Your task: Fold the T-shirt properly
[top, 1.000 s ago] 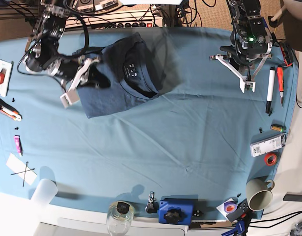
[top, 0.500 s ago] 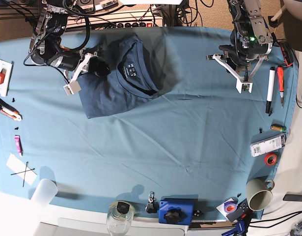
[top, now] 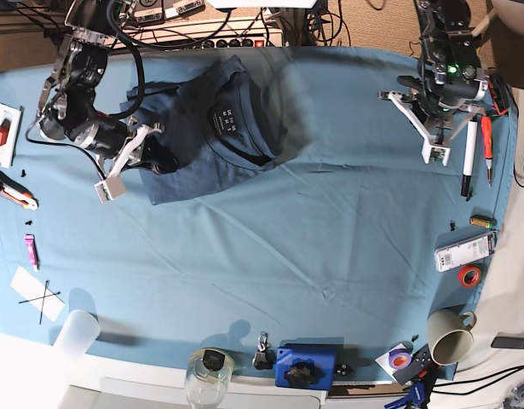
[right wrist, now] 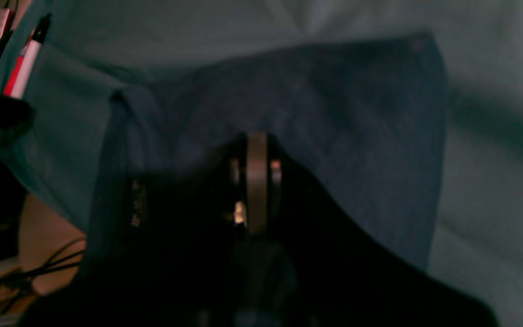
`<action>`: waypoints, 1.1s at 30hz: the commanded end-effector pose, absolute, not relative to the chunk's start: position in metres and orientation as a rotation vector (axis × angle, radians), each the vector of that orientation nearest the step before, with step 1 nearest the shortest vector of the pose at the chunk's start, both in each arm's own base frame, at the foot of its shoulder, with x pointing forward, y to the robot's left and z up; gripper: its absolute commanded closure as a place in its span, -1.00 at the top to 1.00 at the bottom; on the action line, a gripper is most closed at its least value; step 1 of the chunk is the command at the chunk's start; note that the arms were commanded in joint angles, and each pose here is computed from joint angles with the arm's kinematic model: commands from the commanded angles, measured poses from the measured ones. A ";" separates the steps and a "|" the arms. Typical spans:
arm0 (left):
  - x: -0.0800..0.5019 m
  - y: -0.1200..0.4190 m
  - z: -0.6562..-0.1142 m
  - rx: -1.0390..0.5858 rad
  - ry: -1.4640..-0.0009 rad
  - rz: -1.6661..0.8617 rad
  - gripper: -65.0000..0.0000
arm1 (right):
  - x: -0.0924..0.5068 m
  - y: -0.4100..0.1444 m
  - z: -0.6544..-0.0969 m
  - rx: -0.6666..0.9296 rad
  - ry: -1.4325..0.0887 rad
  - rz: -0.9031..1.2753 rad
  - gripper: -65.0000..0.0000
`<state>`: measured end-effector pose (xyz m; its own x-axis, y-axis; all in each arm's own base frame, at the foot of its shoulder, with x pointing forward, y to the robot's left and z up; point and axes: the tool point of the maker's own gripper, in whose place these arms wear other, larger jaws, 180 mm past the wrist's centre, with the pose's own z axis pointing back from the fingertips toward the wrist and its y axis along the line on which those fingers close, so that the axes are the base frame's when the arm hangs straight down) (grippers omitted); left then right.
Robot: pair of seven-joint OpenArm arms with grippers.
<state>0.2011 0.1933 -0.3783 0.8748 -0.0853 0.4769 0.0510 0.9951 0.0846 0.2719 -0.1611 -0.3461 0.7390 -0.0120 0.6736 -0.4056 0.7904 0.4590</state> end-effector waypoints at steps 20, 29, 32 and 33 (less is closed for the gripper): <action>0.200 0.202 -0.369 0.104 -0.502 -0.087 -1.00 | 0.274 -0.202 -0.307 0.471 -0.818 0.236 -1.00; 0.175 0.223 -0.349 0.177 -0.503 -0.119 -1.00 | 0.201 -0.195 -0.300 0.368 -0.750 0.322 -1.00; 0.157 0.220 -0.349 0.133 -0.481 -0.099 -1.00 | 0.180 -0.189 -0.303 0.358 -0.708 0.345 -1.00; 0.150 0.220 -0.351 0.111 -0.466 -0.088 -1.00 | 0.172 -0.188 -0.306 0.359 -0.687 0.344 -1.00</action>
<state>0.1478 0.2163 -0.3564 0.8976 -0.1028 0.4287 0.0612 0.9921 0.1099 0.1668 -0.1893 -0.3152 0.7515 0.1824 0.6340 -0.4034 0.8875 0.2228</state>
